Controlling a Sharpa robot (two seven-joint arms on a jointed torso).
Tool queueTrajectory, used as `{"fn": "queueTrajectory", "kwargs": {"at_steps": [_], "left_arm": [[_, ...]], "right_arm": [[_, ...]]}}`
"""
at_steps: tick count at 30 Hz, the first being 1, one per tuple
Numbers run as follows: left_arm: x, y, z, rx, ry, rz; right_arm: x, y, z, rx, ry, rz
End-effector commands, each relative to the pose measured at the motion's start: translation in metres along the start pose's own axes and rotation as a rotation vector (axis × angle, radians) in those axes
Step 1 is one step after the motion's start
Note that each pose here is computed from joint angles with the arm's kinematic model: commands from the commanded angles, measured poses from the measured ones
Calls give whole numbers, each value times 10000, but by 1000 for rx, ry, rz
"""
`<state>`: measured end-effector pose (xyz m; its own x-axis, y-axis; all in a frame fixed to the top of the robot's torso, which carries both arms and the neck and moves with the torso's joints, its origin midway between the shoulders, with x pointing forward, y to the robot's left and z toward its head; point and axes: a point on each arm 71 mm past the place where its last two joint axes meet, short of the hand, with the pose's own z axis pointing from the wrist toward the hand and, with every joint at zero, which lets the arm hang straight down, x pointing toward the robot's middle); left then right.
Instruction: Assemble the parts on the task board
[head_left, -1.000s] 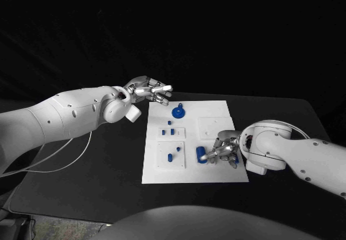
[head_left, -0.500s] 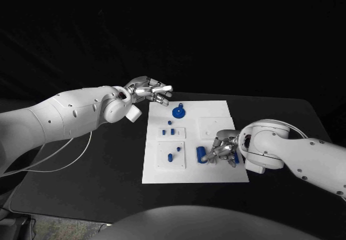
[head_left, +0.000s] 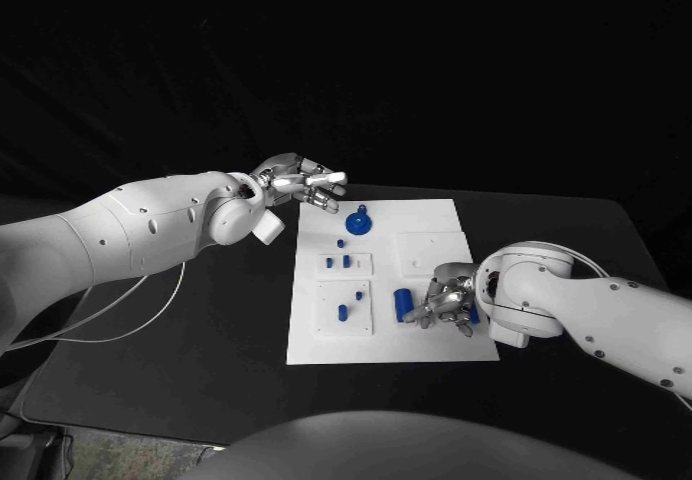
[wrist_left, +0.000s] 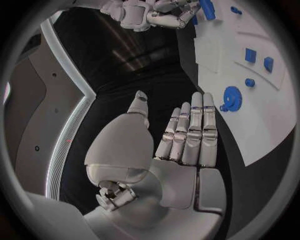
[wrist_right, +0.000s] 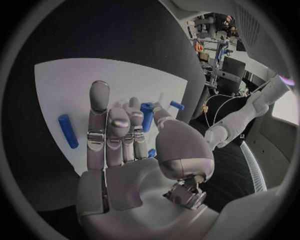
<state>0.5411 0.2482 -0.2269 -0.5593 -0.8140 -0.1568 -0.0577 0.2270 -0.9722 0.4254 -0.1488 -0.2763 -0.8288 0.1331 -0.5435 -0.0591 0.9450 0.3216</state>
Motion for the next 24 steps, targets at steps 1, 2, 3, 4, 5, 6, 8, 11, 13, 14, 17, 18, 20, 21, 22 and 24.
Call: {"fn": "queueTrajectory", "kwargs": {"at_steps": [1,2,3,4,5,6,8,11,13,14,17,18,20,21,22,24], "left_arm": [[28,-5,9,2,21,-5],[28,-4,9,2,22,-5],[28,-3,8,2,22,-5],[27,-2,7,1,22,-5],[26,-1,7,1,21,-5],[26,0,6,0,21,-5],[24,2,3,-1,21,-5],[23,5,1,-3,21,-4],[23,5,1,-3,21,-4],[24,6,1,-3,22,-4],[25,6,2,-3,22,-4],[25,6,2,-4,22,-4],[22,7,1,-4,22,-4],[18,9,-1,-4,21,-4],[13,11,-3,-5,19,-3],[2,15,-8,-7,16,-2]], "right_arm": [[57,-19,29,8,44,-24],[71,-23,37,9,49,-24],[81,-27,43,10,53,-23],[92,-31,50,11,56,-22],[99,-35,54,12,59,-22],[106,-40,60,13,61,-21],[116,-49,67,16,65,-20],[129,-59,76,18,69,-19],[136,-63,80,19,71,-19],[138,-64,81,19,71,-18],[138,-68,80,18,64,-12],[136,-71,77,17,59,-9],[132,-81,65,12,49,-3],[131,-87,56,9,45,1],[132,-95,45,5,43,5],[137,-111,17,-5,45,13]]}}
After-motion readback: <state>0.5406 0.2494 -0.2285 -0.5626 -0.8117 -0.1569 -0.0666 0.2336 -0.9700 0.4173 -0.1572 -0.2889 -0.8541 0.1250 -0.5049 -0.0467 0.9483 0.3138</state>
